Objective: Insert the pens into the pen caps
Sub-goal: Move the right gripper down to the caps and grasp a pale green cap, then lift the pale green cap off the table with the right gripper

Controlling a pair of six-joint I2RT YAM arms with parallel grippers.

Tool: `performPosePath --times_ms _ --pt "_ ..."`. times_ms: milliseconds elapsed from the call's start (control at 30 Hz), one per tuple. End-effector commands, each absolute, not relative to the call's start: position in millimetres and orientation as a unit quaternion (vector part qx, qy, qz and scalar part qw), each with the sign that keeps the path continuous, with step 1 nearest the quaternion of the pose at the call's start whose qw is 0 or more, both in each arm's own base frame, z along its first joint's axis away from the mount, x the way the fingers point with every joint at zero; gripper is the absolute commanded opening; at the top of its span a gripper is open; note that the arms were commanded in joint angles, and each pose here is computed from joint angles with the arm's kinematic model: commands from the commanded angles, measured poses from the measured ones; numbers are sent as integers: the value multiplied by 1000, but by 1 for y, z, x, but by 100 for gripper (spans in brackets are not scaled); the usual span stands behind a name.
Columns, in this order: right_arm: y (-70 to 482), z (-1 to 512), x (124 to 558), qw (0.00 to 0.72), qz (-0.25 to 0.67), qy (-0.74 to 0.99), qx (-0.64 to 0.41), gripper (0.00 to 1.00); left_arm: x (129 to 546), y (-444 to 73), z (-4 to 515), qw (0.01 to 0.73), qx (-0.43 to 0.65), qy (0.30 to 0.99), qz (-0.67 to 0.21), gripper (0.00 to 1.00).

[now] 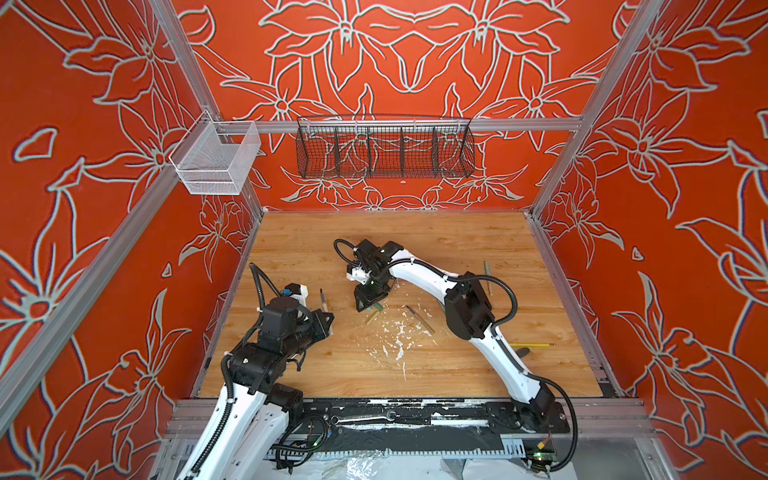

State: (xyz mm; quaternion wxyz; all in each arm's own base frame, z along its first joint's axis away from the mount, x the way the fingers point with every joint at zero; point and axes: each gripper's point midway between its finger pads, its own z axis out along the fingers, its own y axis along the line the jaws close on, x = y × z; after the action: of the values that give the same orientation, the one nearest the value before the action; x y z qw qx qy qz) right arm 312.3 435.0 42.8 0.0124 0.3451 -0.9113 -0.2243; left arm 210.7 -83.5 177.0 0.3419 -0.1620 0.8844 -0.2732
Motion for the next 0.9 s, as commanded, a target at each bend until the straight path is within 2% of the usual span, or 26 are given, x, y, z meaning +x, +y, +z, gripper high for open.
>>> performPosePath --times_ms 0,200,567,700,867 --pt "433 36 309 24 -207 -910 359 50 211 -83 186 355 -157 879 -276 0" --pt "438 26 312 23 -191 -910 366 49 210 -82 189 357 -156 878 -276 0" --pt "441 17 311 32 -184 -915 358 21 209 -83 188 356 -156 879 -277 0" --pt "447 28 311 27 -203 -913 352 15 211 -85 186 353 -154 879 -282 0" --pt "457 65 320 1 -247 -910 332 14 213 -98 185 337 -130 880 -307 0"
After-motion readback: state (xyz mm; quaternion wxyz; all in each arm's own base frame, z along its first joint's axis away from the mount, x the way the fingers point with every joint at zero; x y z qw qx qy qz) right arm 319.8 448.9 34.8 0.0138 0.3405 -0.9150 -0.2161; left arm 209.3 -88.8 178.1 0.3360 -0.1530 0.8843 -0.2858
